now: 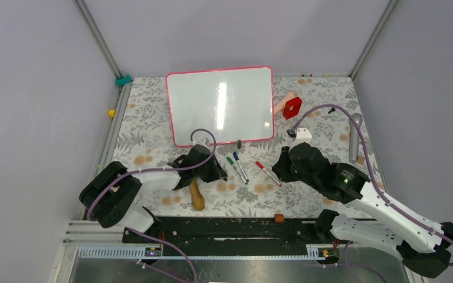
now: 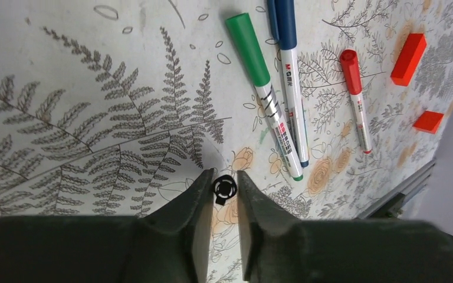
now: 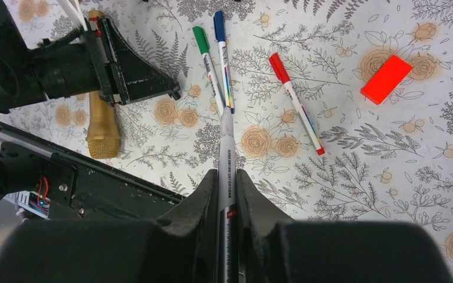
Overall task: Write a sentence on the whiteboard
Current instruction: Place the pen cap at the center of the board, then adjust the whiteboard at the center of the board.
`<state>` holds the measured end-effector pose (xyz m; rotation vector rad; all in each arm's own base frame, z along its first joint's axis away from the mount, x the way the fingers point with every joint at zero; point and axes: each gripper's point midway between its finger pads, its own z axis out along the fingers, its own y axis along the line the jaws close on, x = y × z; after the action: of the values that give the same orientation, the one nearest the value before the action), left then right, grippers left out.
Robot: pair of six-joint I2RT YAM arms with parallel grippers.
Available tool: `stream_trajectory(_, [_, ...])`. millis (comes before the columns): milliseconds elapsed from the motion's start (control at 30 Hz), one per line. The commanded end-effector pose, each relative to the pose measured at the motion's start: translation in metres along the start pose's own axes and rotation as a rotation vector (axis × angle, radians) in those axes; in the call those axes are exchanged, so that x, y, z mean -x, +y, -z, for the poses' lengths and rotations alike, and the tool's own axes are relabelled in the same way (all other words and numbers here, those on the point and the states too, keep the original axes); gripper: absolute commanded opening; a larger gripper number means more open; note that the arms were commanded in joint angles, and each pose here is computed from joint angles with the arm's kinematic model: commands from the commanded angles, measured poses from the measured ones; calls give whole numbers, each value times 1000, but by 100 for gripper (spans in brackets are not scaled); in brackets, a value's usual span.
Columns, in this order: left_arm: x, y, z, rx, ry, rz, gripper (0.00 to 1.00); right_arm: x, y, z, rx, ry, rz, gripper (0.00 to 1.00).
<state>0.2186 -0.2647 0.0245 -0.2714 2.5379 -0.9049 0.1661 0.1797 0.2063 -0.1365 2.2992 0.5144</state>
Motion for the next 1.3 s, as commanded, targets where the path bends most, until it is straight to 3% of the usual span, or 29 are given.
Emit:
stream_trajectory(0, [22,-23,3,-29,-65,-51,30,-4,-10,-3,-57,19,-19,0])
stream_trajectory(167, [31,-28,26,-5,-99,-83,70,-7,-25,-7,-160,29,-44,0])
stream_trajectory(300, [39,-34,52,24,-107,-153,84,-6,-40,-1,-317,82,-49,0])
stream_trajectory(433, [50,-49,84,-5,-146,-223,90,-3,-30,4,-317,145,-45,0])
stream_trajectory(633, [77,-74,129,-114,-244,-351,99,18,-32,7,-326,59,-14,0])
stream_trajectory(900, [140,-56,147,-133,-341,-305,99,27,-26,9,-244,34,89,0])
stream_trajectory(1100, [183,-28,156,-44,-463,-282,99,31,-2,7,-125,39,104,0])
stream_trajectory(1267, [204,-30,169,-173,-564,-249,99,14,24,5,96,41,113,0])
